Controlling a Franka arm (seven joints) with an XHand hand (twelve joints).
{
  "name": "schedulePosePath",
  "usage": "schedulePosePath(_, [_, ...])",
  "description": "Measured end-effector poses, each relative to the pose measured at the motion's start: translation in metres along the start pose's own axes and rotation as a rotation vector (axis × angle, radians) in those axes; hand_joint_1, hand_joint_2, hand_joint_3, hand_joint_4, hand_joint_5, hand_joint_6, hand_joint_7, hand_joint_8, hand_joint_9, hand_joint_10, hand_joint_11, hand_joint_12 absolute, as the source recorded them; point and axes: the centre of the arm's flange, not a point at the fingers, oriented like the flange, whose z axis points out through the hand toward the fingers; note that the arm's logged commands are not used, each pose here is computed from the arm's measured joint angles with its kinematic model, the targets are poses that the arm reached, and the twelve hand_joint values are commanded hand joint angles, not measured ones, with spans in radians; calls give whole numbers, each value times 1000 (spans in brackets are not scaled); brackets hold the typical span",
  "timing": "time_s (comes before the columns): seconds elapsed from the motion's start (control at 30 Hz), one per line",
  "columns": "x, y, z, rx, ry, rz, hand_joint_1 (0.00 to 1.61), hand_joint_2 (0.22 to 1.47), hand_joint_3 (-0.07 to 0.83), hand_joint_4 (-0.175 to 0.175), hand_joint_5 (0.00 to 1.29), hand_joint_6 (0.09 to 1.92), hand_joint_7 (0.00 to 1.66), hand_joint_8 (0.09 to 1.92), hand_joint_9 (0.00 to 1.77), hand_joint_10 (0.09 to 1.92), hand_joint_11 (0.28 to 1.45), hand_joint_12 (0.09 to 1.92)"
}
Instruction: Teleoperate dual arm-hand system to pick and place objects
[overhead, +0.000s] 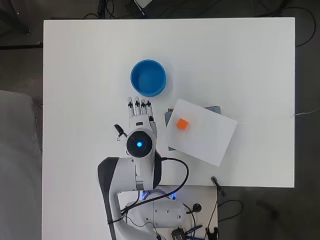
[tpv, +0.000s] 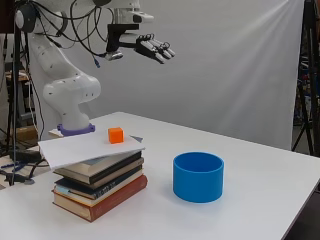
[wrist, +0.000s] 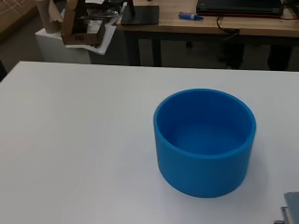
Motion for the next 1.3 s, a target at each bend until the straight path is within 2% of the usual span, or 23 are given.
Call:
schedulePosePath(0.17, [23, -24, -13, 49, 112, -48, 248, 991, -2, 20, 326, 87, 400, 87, 541, 87, 428, 87])
schedulePosePath(0.47, [26, -31, -2, 0, 80, -72, 236, 997, 0, 0, 323, 87, 456, 87, 569, 87, 440, 87])
schedulePosePath(0.57, [25, -30, -2, -15, 85, -66, 260, 1032, 11, 28, 266, 87, 324, 87, 425, 87, 428, 87])
schedulePosePath(0.63, [17, -17, -2, -35, 96, -14, 253, 1048, 13, 60, 247, 87, 302, 87, 404, 87, 432, 87])
schedulePosePath(0.77, [-17, 36, 27, -5, 137, 136, 280, 1050, 6, 85, 264, 87, 315, 87, 423, 87, 441, 87])
schedulePosePath(1.0, [-84, 100, 92, 4, 174, 314, 312, 1030, -4, 96, 275, 87, 317, 87, 429, 87, 449, 87])
schedulePosePath(1.3, [-116, 92, 162, 24, 174, 202, 306, 1004, -10, 72, 280, 87, 321, 87, 410, 87, 441, 87])
